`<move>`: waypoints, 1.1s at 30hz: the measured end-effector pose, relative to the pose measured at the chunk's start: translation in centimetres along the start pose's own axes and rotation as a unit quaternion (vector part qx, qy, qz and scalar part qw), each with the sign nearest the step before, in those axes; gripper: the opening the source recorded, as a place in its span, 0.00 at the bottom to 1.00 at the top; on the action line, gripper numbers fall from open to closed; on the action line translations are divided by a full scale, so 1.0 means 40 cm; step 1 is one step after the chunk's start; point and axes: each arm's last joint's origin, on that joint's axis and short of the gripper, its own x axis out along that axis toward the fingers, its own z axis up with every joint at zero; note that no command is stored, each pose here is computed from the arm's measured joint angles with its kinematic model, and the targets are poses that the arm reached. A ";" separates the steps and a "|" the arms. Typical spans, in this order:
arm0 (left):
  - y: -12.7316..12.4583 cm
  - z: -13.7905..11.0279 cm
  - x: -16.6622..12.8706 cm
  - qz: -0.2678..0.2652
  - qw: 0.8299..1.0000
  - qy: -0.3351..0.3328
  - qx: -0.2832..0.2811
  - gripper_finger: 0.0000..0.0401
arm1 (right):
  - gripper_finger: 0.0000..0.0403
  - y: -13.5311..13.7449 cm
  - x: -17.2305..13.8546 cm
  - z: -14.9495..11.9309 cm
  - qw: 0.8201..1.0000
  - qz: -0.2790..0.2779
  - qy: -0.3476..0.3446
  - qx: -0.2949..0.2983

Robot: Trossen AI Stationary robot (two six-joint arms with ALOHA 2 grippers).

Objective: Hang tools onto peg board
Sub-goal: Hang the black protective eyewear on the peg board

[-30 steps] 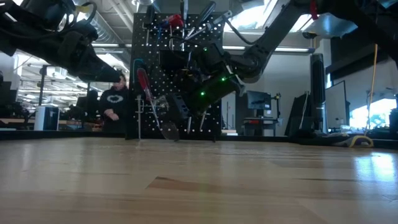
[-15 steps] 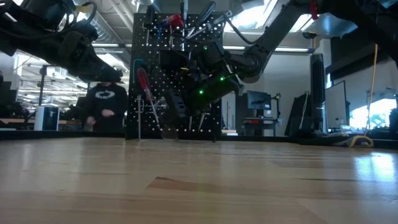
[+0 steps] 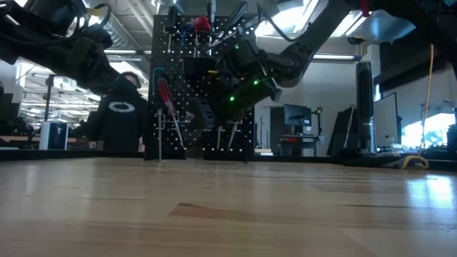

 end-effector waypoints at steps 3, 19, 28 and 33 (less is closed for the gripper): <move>0.000 0.000 0.000 0.000 1.000 0.000 0.000 0.52 | 0.44 0.000 -0.012 0.008 1.000 0.002 0.015 -0.011; 0.000 0.000 0.000 -0.001 1.000 0.000 0.004 0.52 | 0.44 0.003 -0.022 0.014 0.999 0.026 0.029 -0.020; 0.000 0.002 0.000 -0.001 1.000 -0.004 0.007 0.52 | 0.35 -0.002 -0.015 0.017 0.998 0.034 0.008 -0.049; 0.000 0.002 0.000 -0.002 1.000 -0.004 0.007 0.52 | 0.17 -0.013 -0.008 0.009 0.998 0.042 0.014 -0.044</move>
